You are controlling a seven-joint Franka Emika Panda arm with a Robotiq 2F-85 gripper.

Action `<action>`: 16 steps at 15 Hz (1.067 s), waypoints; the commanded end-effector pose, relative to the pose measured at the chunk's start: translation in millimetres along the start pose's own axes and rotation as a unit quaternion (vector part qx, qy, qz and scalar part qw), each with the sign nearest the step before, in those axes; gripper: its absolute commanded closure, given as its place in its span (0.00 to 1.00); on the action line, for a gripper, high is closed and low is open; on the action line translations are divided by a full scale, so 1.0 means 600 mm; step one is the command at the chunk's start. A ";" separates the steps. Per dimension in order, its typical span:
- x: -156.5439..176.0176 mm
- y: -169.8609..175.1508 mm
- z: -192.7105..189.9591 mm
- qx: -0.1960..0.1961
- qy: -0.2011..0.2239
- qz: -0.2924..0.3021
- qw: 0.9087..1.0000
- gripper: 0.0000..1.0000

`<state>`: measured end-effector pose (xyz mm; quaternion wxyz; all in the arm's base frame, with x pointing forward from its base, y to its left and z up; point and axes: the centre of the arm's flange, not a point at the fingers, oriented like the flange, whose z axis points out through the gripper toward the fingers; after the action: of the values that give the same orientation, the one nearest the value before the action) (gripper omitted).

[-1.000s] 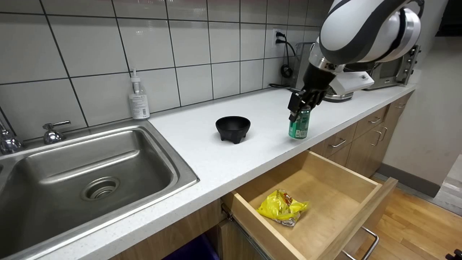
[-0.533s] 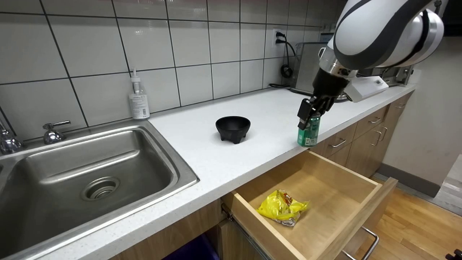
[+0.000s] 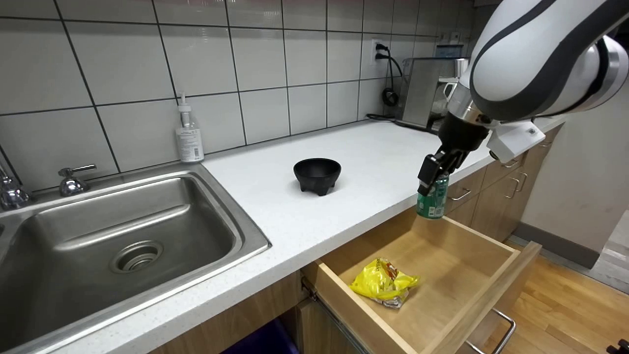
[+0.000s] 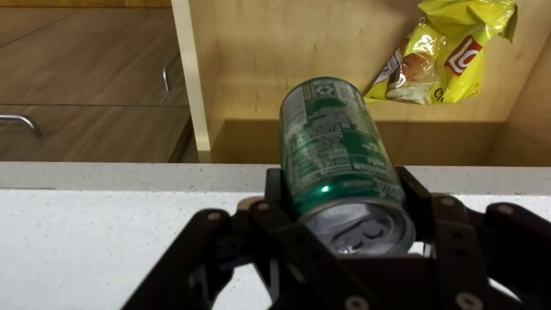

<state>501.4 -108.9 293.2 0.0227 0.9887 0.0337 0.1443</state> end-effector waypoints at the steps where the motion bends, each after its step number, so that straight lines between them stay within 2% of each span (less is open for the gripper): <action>1: -0.025 0.003 0.001 0.008 0.017 -0.022 1.000 0.62; 10: -0.038 0.007 0.051 0.003 0.022 -0.016 1.000 0.62; 16: -0.047 0.002 0.091 0.008 0.004 0.003 1.000 0.62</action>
<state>486.0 -110.1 240.1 0.0150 0.9894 0.0321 0.1411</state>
